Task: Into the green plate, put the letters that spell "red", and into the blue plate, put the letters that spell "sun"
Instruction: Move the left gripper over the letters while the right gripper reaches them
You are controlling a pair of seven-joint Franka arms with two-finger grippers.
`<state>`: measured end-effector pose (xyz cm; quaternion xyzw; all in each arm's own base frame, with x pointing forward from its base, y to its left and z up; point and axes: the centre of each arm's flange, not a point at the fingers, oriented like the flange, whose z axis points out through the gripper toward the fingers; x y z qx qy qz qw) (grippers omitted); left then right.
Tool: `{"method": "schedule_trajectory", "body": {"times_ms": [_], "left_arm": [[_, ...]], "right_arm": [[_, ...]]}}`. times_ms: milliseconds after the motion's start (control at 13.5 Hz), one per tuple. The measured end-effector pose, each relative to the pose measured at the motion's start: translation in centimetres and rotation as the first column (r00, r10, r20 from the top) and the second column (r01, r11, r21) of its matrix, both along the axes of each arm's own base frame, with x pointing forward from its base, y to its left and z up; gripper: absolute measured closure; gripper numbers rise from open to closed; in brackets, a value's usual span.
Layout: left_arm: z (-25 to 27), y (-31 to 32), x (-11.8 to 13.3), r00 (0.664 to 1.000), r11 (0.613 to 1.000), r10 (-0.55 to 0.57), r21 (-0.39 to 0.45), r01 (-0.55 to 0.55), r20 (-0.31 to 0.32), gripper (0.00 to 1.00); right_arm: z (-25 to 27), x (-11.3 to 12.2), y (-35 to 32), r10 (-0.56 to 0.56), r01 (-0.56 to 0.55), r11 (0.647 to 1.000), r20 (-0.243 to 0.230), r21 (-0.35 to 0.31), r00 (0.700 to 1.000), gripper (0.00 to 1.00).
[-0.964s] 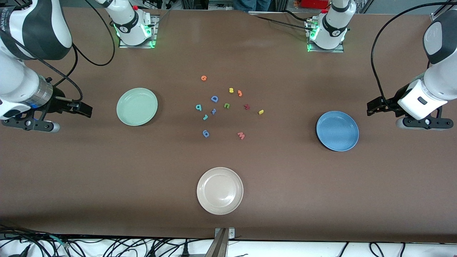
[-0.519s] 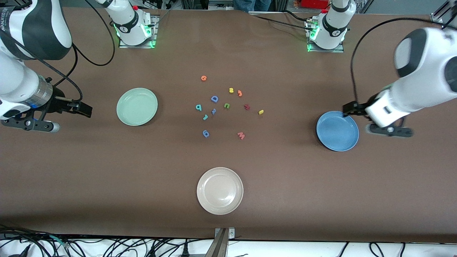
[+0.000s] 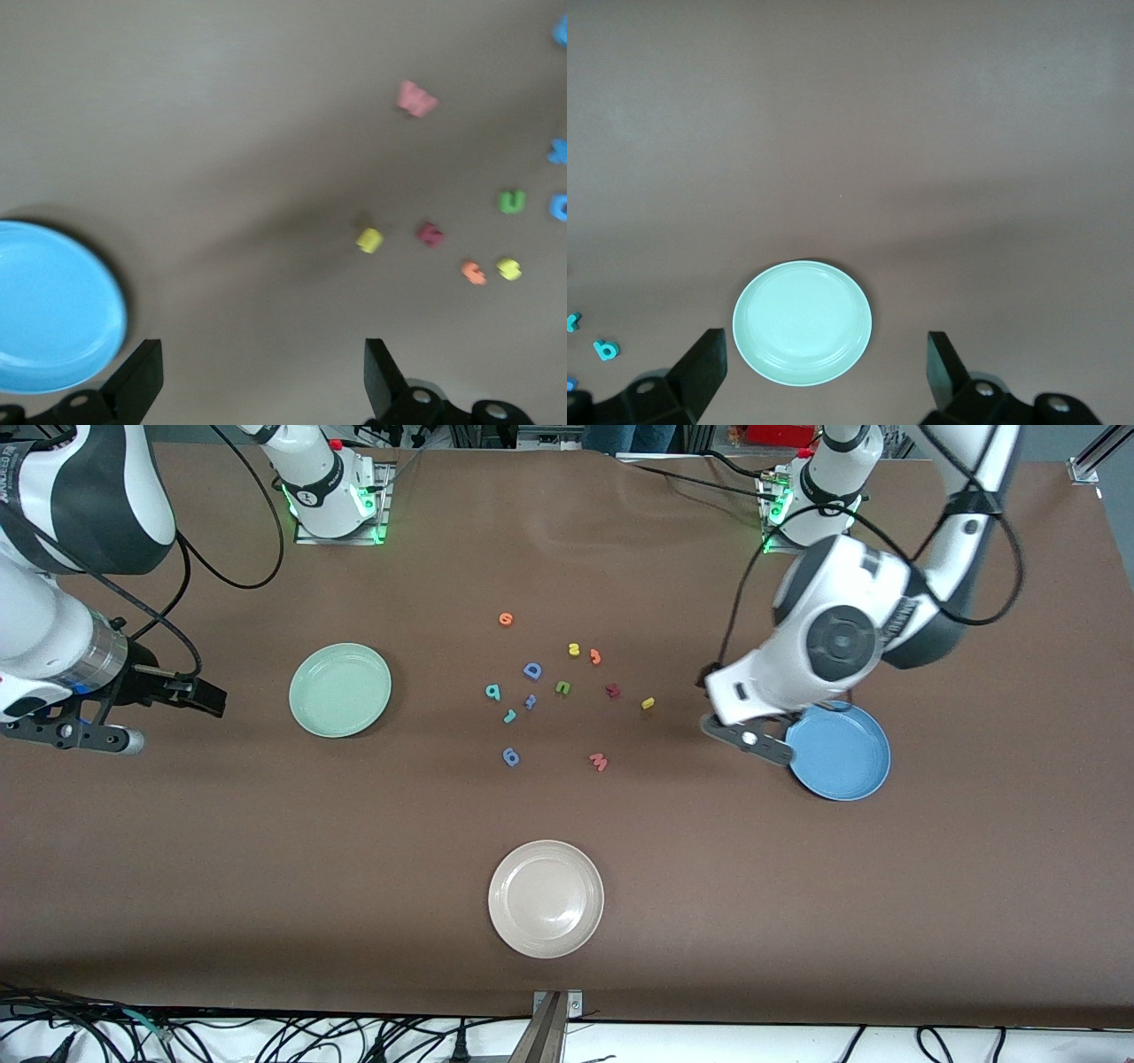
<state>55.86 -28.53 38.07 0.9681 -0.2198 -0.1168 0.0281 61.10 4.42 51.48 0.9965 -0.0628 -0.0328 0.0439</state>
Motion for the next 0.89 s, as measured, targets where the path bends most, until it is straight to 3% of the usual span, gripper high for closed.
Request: {"method": "schedule_trajectory", "body": {"times_ms": [148, 445, 890], "left_arm": [[-1.2, -3.9, -1.5, 0.998, 0.998, -0.058, -0.011, 0.058, 0.013, 0.0], [-5.2, -9.1, -3.0, 0.995, 0.996, -0.078, -0.038, 0.08, 0.06, 0.0], [-11.3, -9.8, -5.4, 0.983, 0.992, -0.09, -0.069, 0.102, 0.159, 0.0]], "right_arm": [[-0.1, -0.1, 0.1, 0.0, 0.0, 1.0, -0.007, 0.0, 1.0, 0.0], [-0.7, -1.2, 0.7, -0.002, 0.002, 1.0, -0.097, -0.002, 0.995, 0.0], [-1.7, -2.2, 8.7, -0.137, 0.138, 0.99, -0.108, 0.0, 0.985, 0.0]]}}
